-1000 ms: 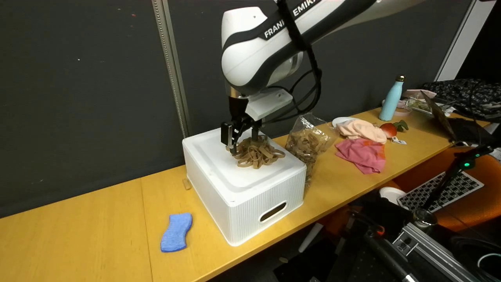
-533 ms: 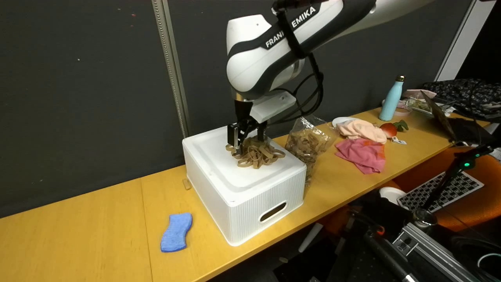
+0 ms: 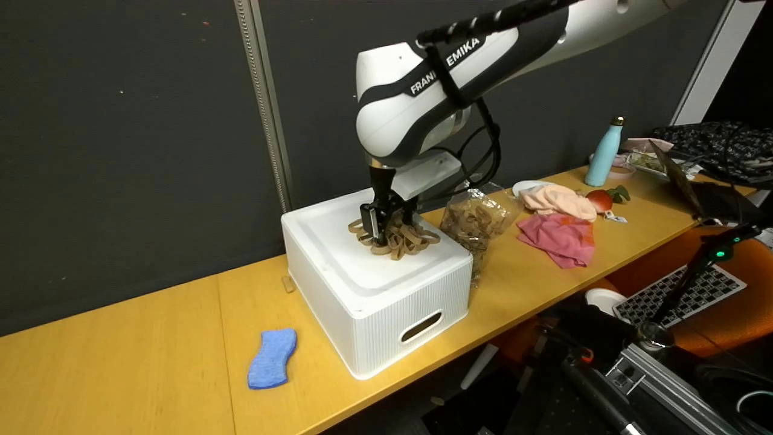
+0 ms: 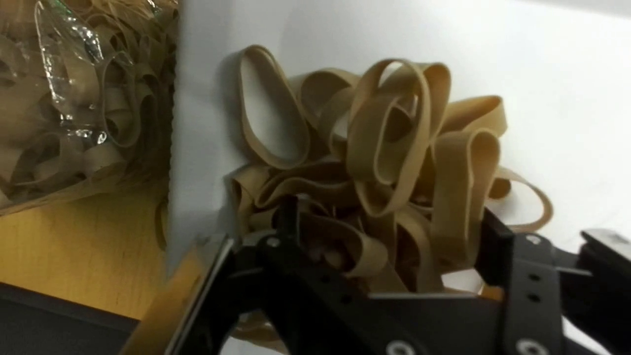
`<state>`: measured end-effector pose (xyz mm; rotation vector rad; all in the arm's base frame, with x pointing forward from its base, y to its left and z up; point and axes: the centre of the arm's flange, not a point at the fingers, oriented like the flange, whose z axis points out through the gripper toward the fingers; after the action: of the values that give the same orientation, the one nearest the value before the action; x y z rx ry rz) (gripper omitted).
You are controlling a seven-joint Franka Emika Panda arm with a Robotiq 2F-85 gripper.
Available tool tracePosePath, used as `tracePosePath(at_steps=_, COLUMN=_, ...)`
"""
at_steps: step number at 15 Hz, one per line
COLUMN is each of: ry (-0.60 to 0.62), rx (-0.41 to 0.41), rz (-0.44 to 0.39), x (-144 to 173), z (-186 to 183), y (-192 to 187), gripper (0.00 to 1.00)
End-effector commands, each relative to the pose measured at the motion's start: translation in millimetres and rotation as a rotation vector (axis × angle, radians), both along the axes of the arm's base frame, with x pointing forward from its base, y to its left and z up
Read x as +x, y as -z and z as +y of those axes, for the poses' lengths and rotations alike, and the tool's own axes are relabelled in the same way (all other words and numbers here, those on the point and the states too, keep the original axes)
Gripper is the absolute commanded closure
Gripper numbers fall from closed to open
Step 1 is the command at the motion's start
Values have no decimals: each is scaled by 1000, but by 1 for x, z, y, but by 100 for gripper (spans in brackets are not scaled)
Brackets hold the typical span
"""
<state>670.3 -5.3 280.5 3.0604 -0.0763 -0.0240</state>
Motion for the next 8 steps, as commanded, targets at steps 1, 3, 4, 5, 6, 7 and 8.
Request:
tracePosePath(at_steps=1, ry=9, rx=-19, rz=-24, x=3, z=5, y=-5, gripper=51)
tracePosePath(at_steps=3, ry=13, rx=-18, rz=-25, x=2, z=7, y=-8, gripper=65)
tracePosePath(at_steps=4, ry=17, rx=-16, rz=-24, x=1, z=6, y=-9, gripper=73)
tracePosePath(at_steps=5, ry=23, rx=-14, rz=-22, x=0, z=6, y=-9, gripper=80)
tracePosePath(at_steps=6, ry=31, rx=-15, rz=-19, x=-1, z=5, y=-10, gripper=88)
tracePosePath(at_steps=7, ry=37, rx=-12, rz=-18, x=-1, z=4, y=-11, gripper=95)
tracePosePath(at_steps=8, ry=46, rx=-8, rz=-14, x=-1, z=2, y=-14, gripper=99)
